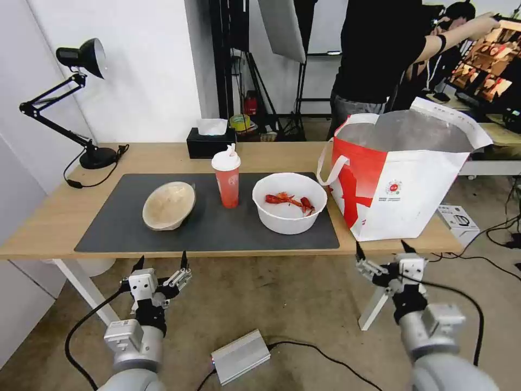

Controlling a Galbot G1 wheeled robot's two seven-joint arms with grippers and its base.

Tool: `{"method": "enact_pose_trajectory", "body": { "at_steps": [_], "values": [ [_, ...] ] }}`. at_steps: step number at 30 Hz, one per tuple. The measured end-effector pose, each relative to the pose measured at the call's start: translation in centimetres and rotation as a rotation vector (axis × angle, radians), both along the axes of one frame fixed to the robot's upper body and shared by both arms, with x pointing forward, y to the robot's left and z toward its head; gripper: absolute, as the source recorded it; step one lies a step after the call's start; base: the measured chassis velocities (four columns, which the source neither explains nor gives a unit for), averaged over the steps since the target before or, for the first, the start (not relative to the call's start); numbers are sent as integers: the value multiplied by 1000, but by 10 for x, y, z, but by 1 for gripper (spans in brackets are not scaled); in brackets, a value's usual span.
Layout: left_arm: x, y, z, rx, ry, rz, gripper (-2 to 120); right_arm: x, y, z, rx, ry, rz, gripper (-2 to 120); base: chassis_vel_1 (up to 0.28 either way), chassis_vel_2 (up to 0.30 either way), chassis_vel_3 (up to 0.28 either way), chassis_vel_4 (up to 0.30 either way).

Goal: Pick up the trash from the table and place it into the takeout bag.

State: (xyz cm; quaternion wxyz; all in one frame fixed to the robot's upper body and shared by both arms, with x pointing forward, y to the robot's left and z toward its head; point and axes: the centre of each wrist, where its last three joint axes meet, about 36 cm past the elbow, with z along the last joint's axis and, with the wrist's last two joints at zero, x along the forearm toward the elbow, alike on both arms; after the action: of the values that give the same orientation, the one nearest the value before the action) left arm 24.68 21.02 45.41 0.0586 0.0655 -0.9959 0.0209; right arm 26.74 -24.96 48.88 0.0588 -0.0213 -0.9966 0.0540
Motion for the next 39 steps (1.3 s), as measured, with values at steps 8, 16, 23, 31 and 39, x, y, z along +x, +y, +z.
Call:
{"method": "enact_pose_trajectory", "body": {
  "at_steps": [8, 16, 23, 31, 39],
  "values": [
    [-4, 0, -4, 25, 1, 4, 100, 13, -9, 32, -7, 28, -38, 100, 0, 0, 0, 0],
    [-13, 2, -14, 72, -11, -23, 100, 13, -9, 39, 12, 14, -20, 100, 0, 0, 0, 0],
    [-18, 3, -18, 110, -22, -39, 100, 11, -5, 46, 56, -9, 34, 100, 0, 0, 0, 0],
    [-21, 6, -20, 133, -33, -36, 100, 12, 0, 63, 139, -45, 153, 100, 0, 0, 0, 0],
    [-21, 7, -20, 135, -34, -30, 100, 24, -1, 78, 170, -81, 339, 100, 0, 0, 0, 0]
  ]
}}
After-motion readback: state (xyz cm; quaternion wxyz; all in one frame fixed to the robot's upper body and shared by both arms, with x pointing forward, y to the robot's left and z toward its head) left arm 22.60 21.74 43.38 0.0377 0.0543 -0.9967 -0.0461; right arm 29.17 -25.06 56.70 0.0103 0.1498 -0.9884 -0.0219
